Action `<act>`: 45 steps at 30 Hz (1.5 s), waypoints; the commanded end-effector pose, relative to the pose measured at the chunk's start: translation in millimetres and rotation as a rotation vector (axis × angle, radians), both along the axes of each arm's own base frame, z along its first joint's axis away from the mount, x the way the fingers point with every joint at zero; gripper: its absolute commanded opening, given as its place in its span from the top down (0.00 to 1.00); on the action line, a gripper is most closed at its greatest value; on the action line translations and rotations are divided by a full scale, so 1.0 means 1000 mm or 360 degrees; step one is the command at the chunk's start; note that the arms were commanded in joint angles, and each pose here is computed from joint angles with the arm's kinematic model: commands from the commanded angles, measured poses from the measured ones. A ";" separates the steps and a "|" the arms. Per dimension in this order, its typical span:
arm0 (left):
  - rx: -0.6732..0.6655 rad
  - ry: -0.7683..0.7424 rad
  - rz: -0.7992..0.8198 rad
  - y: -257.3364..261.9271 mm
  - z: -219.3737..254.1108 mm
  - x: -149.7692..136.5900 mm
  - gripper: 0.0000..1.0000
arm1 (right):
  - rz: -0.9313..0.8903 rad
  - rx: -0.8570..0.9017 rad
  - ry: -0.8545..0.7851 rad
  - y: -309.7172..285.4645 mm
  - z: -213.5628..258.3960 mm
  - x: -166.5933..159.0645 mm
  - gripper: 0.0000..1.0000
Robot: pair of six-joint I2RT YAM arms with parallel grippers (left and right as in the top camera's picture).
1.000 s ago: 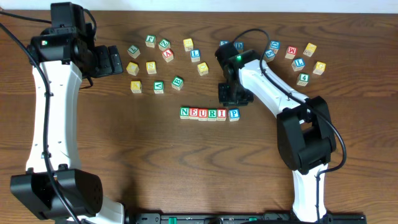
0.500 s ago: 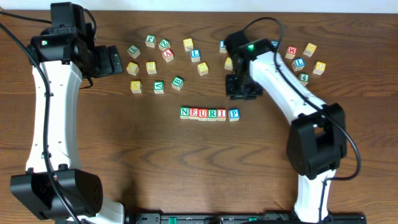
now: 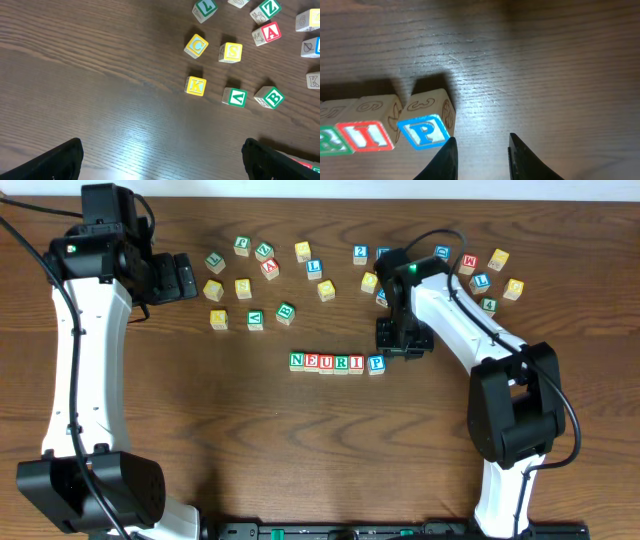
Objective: Spell out NEURIPS
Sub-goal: 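Open the right gripper and push the P block left against I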
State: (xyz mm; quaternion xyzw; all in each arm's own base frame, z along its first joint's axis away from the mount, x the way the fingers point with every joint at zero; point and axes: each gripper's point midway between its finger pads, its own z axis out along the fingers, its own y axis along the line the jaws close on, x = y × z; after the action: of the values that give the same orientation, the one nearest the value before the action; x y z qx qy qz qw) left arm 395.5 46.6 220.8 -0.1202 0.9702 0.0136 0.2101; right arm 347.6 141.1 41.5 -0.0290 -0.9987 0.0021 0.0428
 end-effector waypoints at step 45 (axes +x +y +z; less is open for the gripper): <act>0.0025 -0.0023 -0.0007 0.003 0.007 -0.001 0.00 | -0.0049 0.0183 0.0013 0.018 -0.021 -0.009 0.73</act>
State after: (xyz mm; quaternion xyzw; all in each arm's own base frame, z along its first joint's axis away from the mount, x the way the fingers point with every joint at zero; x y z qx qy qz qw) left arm 395.5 46.6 220.8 -0.1202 0.9702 0.0136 0.2101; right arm 337.1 156.3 14.5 -0.0362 -0.9966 -0.0490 0.0560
